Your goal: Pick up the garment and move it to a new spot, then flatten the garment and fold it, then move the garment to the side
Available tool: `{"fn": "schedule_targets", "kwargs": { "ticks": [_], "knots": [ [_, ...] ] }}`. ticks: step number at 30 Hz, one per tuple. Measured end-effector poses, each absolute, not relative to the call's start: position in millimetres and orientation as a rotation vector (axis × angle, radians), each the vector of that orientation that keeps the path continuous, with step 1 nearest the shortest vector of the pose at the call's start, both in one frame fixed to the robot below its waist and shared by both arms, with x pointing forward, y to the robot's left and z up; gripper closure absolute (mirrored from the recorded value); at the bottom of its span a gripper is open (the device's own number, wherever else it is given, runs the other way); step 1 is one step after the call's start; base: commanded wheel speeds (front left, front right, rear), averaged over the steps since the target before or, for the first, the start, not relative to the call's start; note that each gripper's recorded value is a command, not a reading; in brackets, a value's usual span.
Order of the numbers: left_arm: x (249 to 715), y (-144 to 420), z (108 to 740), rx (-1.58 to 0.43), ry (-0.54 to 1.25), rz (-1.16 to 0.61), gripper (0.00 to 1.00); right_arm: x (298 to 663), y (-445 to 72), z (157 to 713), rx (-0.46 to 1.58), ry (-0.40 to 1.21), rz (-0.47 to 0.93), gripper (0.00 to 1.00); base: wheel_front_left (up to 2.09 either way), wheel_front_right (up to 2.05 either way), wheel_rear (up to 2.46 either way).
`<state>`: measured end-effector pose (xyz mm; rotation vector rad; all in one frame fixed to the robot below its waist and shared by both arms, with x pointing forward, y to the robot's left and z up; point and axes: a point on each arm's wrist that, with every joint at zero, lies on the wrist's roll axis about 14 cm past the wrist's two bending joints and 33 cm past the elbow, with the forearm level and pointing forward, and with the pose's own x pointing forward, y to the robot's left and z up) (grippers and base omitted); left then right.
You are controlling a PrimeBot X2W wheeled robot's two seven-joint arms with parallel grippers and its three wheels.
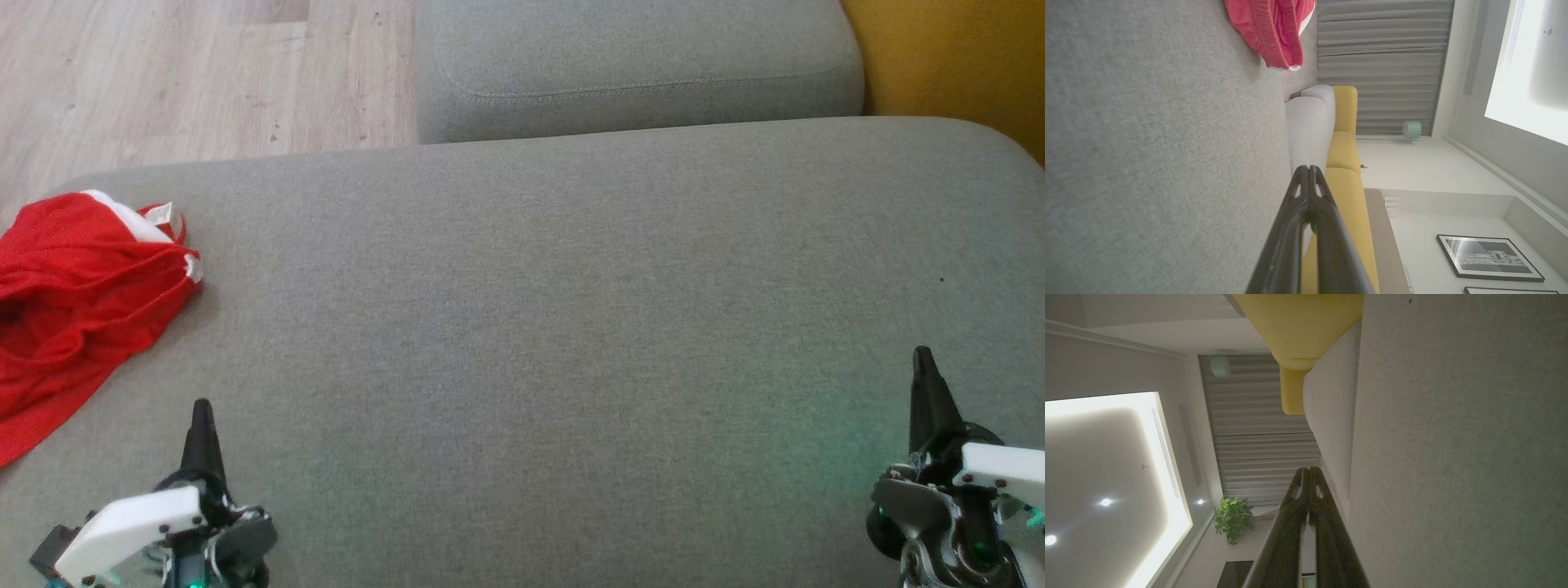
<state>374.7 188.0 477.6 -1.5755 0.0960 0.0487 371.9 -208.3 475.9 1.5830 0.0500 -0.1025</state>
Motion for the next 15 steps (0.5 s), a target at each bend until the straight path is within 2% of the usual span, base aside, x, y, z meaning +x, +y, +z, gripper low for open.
{"fn": "schedule_targets", "kwargs": {
  "ticks": [1,4,5,15],
  "knots": [
    [374.7,188.0,477.6,-1.576,0.096,0.049,0.0,372.0,-208.3,475.9,1.583,0.05,-0.103,0.0,0.0,0.0,0.0],
    [366.2,185.9,458.3,-1.578,0.147,0.093,0.0,363.2,-207.5,456.3,1.588,0.097,-0.152,0.0,0.0,0.0,0.0],
    [349.8,185.9,433.3,-1.581,0.205,0.158,0.0,346.9,-207.0,431.5,1.591,0.155,-0.217,0.0,0.0,0.0,0.0],
    [347.7,182.3,437.9,-1.559,0.193,0.146,0.0,344.4,-203.7,431.0,1.556,0.157,-0.218,0.0,0.0,0.0,0.0]
  ]
}}
